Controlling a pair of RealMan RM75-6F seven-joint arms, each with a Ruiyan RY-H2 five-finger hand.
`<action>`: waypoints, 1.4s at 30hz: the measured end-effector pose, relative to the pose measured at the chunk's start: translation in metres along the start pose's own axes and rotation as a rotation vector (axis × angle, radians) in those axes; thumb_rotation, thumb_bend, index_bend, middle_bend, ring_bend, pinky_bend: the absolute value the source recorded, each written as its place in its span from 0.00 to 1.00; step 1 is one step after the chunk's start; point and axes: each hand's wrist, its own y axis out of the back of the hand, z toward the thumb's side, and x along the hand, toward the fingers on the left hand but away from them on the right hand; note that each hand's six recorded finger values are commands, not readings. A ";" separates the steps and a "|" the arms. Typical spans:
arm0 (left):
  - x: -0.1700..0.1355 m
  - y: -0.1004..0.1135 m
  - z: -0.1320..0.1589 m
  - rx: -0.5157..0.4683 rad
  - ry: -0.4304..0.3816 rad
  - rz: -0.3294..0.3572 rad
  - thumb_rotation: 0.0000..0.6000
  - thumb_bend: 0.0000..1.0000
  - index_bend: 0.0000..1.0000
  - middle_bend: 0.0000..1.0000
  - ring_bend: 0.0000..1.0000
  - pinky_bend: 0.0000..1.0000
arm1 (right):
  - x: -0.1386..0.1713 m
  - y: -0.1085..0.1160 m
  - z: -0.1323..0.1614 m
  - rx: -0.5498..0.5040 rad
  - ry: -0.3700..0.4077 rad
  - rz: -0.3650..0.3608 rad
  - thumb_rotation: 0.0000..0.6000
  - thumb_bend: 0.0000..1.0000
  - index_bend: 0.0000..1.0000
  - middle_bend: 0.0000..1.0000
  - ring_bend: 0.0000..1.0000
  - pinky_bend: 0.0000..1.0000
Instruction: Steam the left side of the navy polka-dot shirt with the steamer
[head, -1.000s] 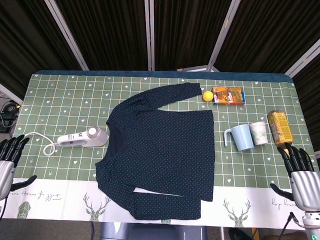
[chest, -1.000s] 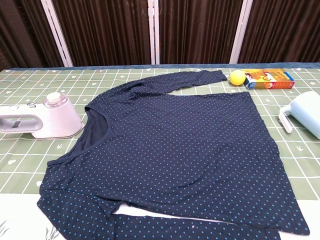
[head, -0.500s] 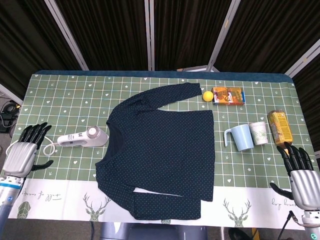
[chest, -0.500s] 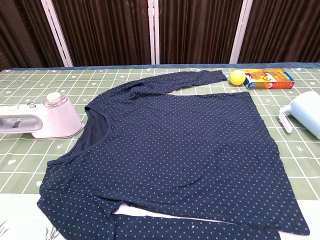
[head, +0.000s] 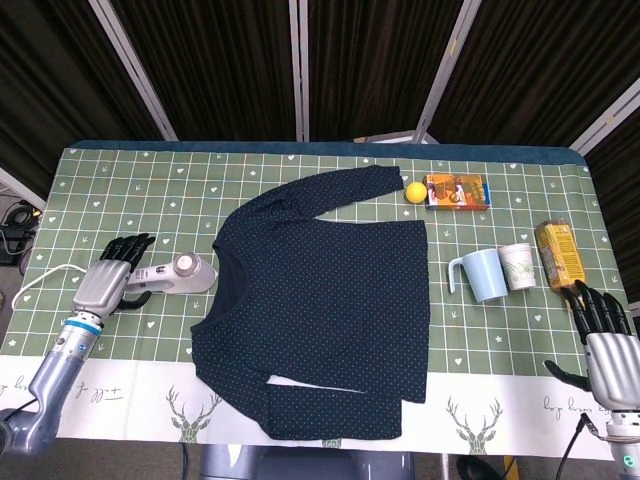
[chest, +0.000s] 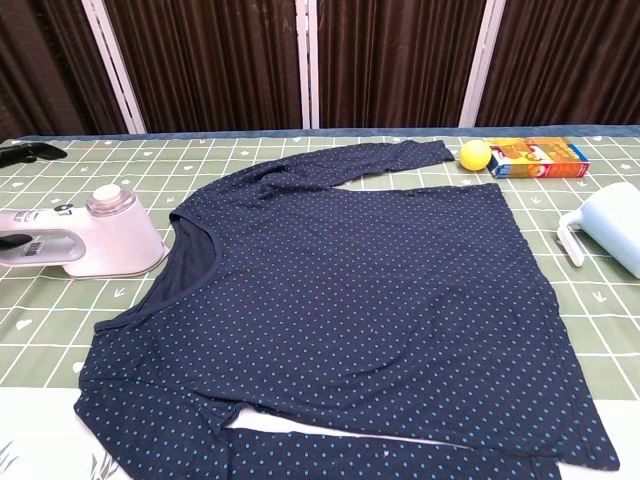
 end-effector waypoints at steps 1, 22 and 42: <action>0.003 -0.003 0.000 -0.005 0.006 -0.003 1.00 0.34 0.00 0.00 0.00 0.00 | 0.000 0.000 -0.001 0.000 -0.002 0.002 1.00 0.00 0.00 0.00 0.00 0.00; 0.042 -0.026 -0.010 -0.036 0.096 -0.037 1.00 0.36 0.00 0.00 0.00 0.00 | -0.007 -0.007 -0.004 -0.018 -0.010 0.041 1.00 0.00 0.00 0.00 0.00 0.00; 0.065 -0.019 0.000 -0.028 0.109 0.055 1.00 0.44 0.48 0.48 0.45 0.56 | -0.007 -0.007 -0.004 -0.023 -0.010 0.046 1.00 0.00 0.00 0.00 0.00 0.00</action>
